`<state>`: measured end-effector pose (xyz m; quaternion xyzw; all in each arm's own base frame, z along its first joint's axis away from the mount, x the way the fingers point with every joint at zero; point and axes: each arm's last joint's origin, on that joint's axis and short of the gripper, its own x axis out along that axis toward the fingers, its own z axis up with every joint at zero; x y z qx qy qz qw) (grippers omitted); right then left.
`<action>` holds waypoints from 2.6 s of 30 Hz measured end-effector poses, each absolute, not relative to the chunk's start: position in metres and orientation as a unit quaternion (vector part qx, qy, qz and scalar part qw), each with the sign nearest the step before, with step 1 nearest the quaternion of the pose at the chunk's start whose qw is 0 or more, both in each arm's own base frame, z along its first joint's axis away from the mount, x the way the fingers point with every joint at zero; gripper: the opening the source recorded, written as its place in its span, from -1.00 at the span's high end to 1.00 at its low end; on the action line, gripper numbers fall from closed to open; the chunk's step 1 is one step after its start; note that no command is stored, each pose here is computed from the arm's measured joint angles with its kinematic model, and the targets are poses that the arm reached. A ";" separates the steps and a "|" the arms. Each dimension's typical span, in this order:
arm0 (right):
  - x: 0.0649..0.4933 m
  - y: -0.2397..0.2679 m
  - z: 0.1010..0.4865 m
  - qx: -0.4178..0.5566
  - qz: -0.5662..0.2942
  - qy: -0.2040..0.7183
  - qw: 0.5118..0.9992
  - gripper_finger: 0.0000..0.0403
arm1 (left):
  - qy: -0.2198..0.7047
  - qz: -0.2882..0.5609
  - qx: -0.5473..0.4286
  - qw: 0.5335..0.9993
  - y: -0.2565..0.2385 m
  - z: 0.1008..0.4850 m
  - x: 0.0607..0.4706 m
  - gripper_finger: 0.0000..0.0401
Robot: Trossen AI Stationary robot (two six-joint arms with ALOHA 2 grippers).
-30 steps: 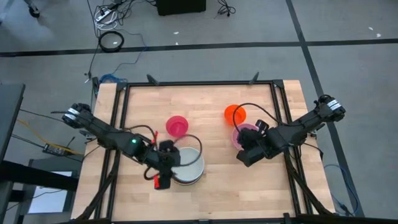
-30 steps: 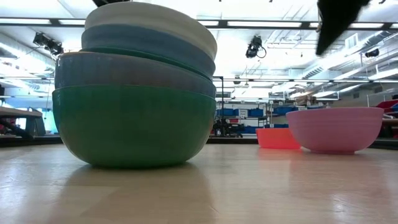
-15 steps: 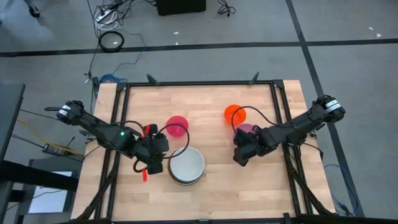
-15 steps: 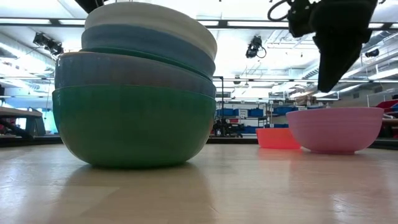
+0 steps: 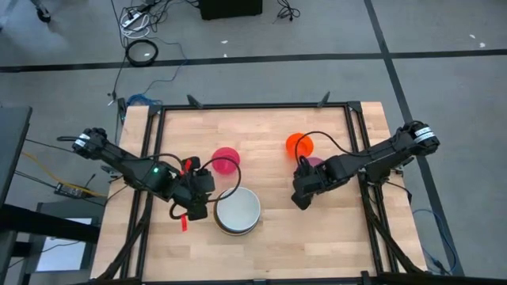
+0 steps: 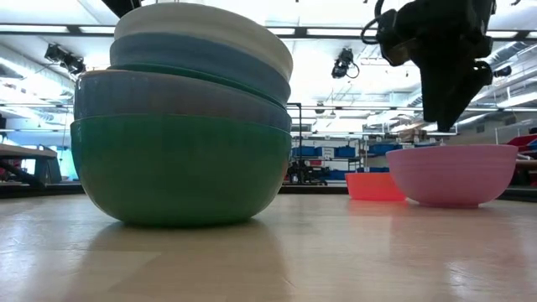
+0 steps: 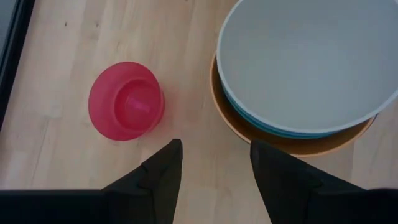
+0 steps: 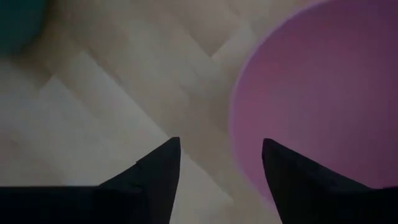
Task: Nest bowls inside each other
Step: Stack the pink bowl on top of the the gray bowl
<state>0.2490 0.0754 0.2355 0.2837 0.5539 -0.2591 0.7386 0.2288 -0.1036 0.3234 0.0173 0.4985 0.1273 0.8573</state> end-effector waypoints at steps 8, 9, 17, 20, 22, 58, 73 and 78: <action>0.249 0.076 0.236 0.297 -0.256 0.556 0.733 -0.03 | 0.496 0.132 0.018 0.858 -0.103 0.324 0.229 0.01; 0.249 0.076 0.235 0.292 -0.252 0.558 0.735 -0.03 | 0.496 0.132 0.018 0.858 -0.103 0.324 0.229 0.01; 0.236 0.074 0.208 0.232 -0.253 0.588 0.732 -0.03 | 0.495 0.135 0.012 0.858 -0.103 0.324 0.229 0.01; 0.233 0.073 0.200 0.229 -0.257 0.591 0.730 -0.02 | 0.495 0.136 0.011 0.858 -0.103 0.324 0.229 0.01; 0.231 0.072 0.194 0.224 -0.255 0.591 0.731 -0.02 | 0.495 0.136 0.010 0.858 -0.103 0.324 0.229 0.01; 0.277 0.118 0.303 0.152 -0.090 0.392 0.903 1.00 | 0.554 0.244 0.041 0.795 -0.089 0.319 0.205 0.01; 0.323 0.132 0.336 0.161 0.061 0.257 0.951 1.00 | 0.543 0.305 0.045 0.781 -0.084 0.320 0.198 0.01; 0.343 0.131 0.307 0.165 0.066 0.304 0.936 1.00 | 0.538 0.307 0.046 0.784 -0.084 0.320 0.198 0.01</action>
